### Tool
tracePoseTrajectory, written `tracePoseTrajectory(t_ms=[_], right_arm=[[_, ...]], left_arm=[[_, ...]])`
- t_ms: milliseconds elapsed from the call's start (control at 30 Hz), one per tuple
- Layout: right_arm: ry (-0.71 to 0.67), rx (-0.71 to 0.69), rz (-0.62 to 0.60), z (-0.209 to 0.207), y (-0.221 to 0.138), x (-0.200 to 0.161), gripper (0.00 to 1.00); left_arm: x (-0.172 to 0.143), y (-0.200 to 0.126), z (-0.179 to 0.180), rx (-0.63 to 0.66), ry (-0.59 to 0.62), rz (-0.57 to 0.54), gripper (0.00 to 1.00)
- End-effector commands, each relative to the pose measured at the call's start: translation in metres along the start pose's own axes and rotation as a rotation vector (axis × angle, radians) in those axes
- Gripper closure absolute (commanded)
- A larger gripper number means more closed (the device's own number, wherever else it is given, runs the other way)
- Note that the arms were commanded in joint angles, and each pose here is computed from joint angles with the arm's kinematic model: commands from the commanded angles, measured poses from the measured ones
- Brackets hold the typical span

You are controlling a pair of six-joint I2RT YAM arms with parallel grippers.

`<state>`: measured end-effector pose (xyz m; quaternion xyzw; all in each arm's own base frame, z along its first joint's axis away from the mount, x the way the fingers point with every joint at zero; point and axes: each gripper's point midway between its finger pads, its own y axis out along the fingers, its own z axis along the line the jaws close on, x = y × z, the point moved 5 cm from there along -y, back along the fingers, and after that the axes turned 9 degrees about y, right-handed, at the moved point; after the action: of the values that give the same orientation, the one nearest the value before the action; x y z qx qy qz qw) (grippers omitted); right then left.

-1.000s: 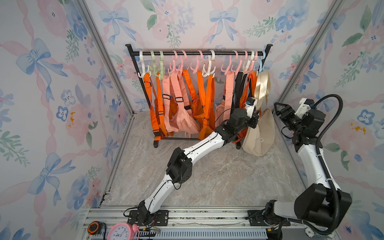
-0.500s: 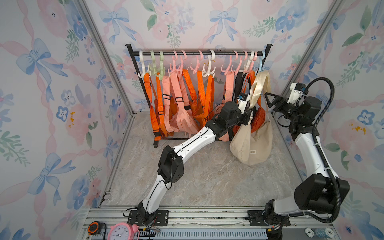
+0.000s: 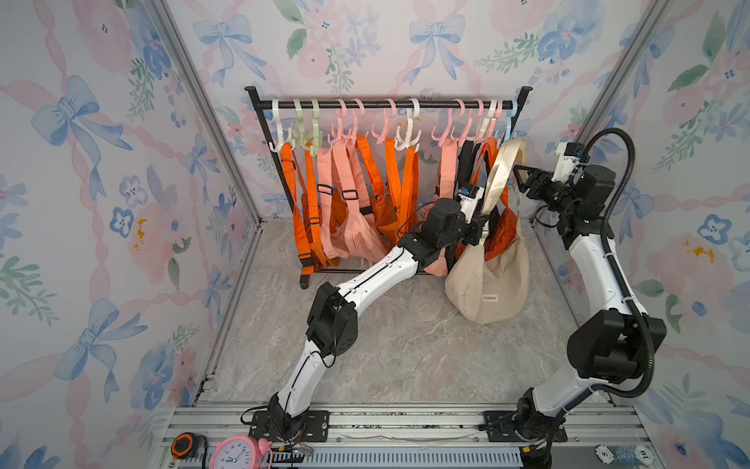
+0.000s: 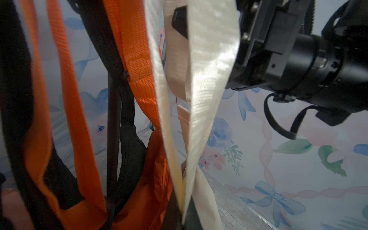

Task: Take the bag off the hook
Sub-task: Pick up the bag from the hook.

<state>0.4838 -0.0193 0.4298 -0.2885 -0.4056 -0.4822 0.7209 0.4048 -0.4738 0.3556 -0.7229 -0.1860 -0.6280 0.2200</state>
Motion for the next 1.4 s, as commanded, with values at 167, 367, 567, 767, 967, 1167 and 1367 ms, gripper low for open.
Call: tracePoseTrajectory(t_ms=[167,367,567,767,967,1167,1367], right_arm=[[0.025,0.005,0.021,0.007,0.017,-0.007,0.64],[0.021,-0.010,-0.008,0.014,0.014,-0.002,0.95],[0.010,0.001,-0.065,0.031,0.001,0.019,1.00],[-0.005,0.008,-0.080,0.046,-0.008,0.033,1.00],[-0.003,-0.008,-0.086,0.050,-0.015,0.035,1.00],[-0.016,0.006,-0.130,0.074,-0.047,0.046,1.00],[0.004,-0.101,-0.174,0.080,-0.086,0.044,1.00]], left_arm=[[0.026,-0.008,-0.002,-0.013,0.011,-0.042,1.00],[0.026,-0.008,-0.001,-0.001,0.030,-0.033,1.00],[0.044,-0.010,0.003,0.005,0.043,-0.056,1.00],[0.062,-0.015,0.004,0.019,0.057,-0.082,1.00],[0.063,-0.019,-0.002,0.023,0.068,-0.065,1.00],[0.061,-0.028,-0.022,0.013,0.109,-0.037,1.00],[0.059,-0.047,-0.043,-0.002,0.134,-0.009,1.00]])
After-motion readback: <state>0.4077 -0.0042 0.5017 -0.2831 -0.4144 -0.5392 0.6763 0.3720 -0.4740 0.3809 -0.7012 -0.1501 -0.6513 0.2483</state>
